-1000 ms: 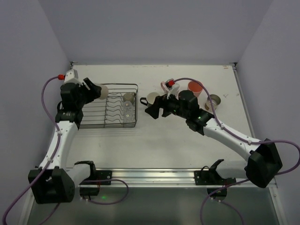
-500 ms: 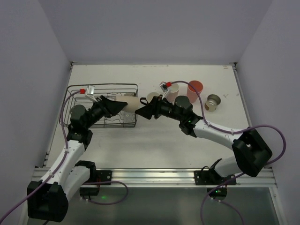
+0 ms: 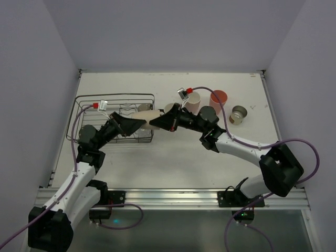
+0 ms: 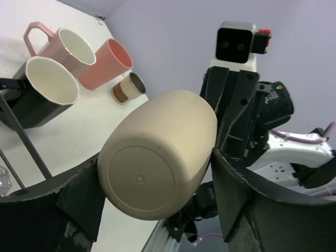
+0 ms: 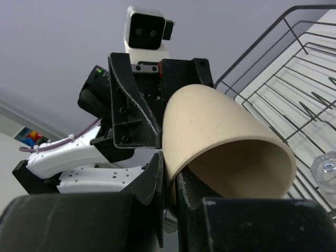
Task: Unload the cups from the dish rack
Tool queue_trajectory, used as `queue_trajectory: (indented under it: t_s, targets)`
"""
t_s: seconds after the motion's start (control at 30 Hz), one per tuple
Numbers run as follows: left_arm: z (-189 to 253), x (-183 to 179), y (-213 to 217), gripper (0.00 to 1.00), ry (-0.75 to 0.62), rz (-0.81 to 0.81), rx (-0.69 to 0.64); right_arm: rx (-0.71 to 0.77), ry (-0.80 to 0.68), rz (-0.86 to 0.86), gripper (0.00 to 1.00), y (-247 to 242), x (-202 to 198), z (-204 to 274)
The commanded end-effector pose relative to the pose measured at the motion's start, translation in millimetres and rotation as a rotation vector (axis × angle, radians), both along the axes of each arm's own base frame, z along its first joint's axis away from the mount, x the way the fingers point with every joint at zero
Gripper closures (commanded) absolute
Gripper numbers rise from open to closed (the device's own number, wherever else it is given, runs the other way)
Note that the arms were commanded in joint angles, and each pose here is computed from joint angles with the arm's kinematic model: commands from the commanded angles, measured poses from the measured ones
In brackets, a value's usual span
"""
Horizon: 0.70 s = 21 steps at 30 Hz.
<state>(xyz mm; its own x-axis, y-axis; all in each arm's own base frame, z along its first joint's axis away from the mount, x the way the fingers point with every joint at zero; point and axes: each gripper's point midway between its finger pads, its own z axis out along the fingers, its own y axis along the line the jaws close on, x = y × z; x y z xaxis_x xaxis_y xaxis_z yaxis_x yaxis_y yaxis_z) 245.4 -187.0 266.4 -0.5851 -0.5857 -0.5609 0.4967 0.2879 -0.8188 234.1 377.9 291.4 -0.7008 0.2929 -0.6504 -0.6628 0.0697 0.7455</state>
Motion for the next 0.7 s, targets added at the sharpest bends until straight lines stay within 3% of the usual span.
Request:
queue_trajectory:
  t_s: [0.0,0.03,0.07,0.1,0.13,0.2,0.37,0.67]
  targets:
    - [14,7,5,0.20,-0.127,0.059,0.179,-0.014,-0.095,-0.097,1.00,-11,8,11]
    - [1,7,11,0.17,-0.065,0.080,0.243,-0.094,-0.054,-0.135,1.00,-16,12,-6]
    - [15,10,17,0.12,-0.140,0.115,0.313,-0.136,-0.064,-0.158,1.00,-21,13,-9]
    - [7,14,27,0.10,-0.095,0.173,0.371,-0.183,-0.135,-0.187,1.00,-30,11,-4]
    - [9,13,34,0.07,-0.102,0.203,0.412,-0.289,-0.101,-0.225,1.00,-40,15,-17]
    - [13,13,47,0.06,-0.126,0.259,0.504,-0.437,-0.178,-0.271,1.00,-58,19,-24]
    - [2,12,65,0.05,-0.151,0.299,0.662,-0.797,-0.072,-0.471,1.00,-140,34,-52]
    - [-39,15,73,0.04,-0.084,0.295,0.747,-1.165,0.129,-0.507,1.00,-198,74,-121]
